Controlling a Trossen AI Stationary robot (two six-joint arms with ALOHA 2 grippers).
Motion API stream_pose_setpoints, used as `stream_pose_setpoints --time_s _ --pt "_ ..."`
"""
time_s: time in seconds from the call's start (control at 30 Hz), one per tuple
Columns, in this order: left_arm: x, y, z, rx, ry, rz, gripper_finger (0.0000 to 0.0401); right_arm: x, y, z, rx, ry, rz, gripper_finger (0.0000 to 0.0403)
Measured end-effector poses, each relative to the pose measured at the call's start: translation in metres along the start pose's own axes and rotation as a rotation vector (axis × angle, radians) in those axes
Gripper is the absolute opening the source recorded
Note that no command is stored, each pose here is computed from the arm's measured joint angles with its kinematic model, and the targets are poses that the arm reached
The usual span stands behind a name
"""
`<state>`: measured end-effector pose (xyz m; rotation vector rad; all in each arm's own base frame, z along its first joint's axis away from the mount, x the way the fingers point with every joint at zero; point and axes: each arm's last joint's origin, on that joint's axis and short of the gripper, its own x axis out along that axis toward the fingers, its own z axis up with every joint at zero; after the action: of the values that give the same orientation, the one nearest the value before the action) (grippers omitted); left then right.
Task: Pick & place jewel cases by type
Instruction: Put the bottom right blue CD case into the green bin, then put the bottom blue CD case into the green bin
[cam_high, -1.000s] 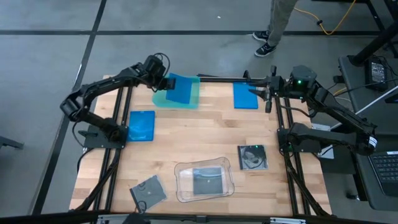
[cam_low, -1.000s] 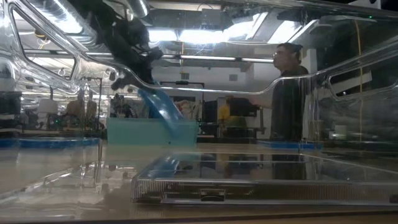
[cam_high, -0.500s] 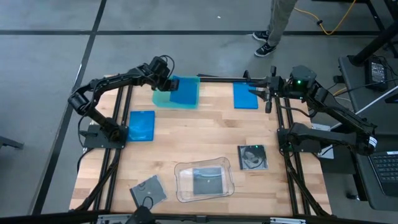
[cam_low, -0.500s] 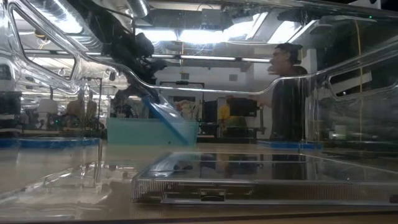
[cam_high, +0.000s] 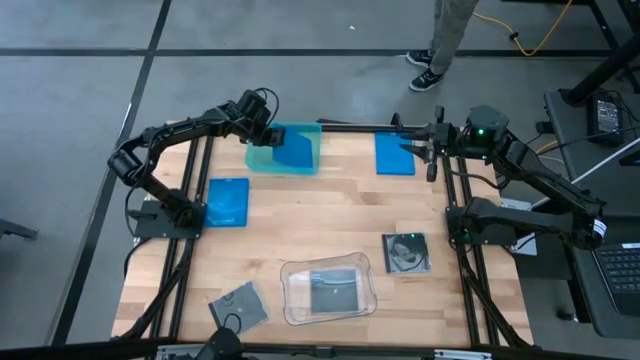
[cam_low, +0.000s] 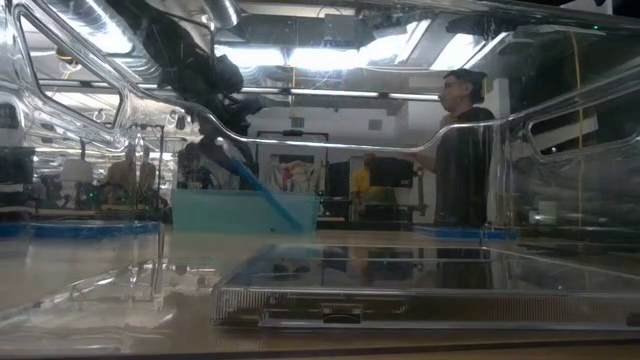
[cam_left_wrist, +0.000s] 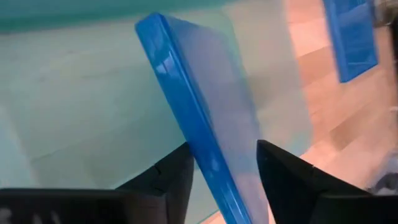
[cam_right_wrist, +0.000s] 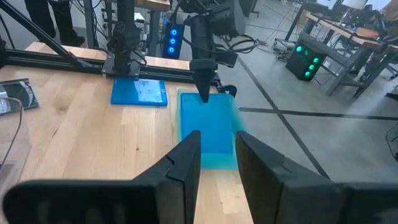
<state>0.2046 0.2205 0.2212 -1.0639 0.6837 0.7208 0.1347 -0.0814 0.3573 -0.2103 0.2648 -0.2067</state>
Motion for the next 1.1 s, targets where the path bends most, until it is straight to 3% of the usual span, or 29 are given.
stream_pose_setpoints --time_s 0.2,0.37,0.57,0.73,0.87,1.1 --pt "-0.005 0.017 0.0 -0.039 0.047 0.073 0.0187 0.0 0.0 0.0 -0.012 0.0 0.0 0.0106" --pt "-0.015 0.021 0.002 -0.057 0.033 0.068 0.0189 0.0 0.0 0.0 -0.012 0.0 0.0 0.0106" --pt "-0.043 0.003 0.004 0.007 -0.056 0.01 0.018 0.0 0.0 0.0 -0.015 0.001 0.0 0.0106" --pt "-0.067 -0.02 -0.014 0.085 -0.08 -0.029 0.0163 0.0 0.0 0.0 -0.016 0.001 0.0 0.0106" --pt "-0.081 -0.028 -0.042 0.14 -0.001 0.069 0.014 0.0 0.0 0.0 -0.016 0.001 0.0 0.0106" --pt "-0.096 -0.026 -0.085 0.226 0.168 0.372 0.0083 0.002 -0.001 -0.001 0.017 0.007 0.002 0.0106"
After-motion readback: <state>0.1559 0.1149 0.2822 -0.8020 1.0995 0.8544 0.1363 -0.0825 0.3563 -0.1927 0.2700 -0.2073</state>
